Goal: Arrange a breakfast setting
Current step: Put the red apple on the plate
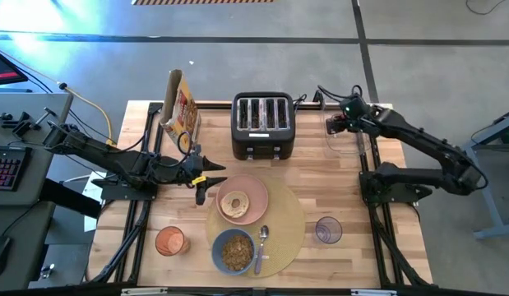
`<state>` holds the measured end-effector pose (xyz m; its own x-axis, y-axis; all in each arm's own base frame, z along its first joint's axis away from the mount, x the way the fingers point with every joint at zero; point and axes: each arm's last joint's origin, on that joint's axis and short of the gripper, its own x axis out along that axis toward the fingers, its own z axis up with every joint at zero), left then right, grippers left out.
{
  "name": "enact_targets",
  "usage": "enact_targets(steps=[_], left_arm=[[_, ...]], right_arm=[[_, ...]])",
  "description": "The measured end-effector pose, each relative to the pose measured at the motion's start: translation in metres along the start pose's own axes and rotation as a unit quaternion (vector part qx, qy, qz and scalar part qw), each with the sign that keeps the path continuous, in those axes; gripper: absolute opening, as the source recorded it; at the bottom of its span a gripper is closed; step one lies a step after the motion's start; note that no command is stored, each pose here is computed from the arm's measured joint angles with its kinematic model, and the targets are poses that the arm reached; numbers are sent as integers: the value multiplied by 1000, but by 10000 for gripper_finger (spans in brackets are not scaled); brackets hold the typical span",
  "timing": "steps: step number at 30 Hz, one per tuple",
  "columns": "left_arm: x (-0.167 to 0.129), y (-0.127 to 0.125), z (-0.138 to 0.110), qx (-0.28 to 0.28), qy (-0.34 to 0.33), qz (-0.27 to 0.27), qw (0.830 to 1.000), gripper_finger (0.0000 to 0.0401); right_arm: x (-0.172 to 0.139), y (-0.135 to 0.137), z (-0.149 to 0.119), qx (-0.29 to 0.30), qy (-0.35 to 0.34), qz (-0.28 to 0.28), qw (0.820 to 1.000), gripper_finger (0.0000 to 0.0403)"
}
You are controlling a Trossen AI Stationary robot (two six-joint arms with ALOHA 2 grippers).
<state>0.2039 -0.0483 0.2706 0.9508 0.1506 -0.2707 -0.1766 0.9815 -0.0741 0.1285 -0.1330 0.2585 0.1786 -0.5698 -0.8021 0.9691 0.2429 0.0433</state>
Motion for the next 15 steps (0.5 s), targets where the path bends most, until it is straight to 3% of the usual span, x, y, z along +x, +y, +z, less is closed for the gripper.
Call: enact_targets(steps=[15], left_arm=[[0,0,0,0,0,0,1000,151]], right_arm=[[-46,29,-31,-53,-16,143,988,202]])
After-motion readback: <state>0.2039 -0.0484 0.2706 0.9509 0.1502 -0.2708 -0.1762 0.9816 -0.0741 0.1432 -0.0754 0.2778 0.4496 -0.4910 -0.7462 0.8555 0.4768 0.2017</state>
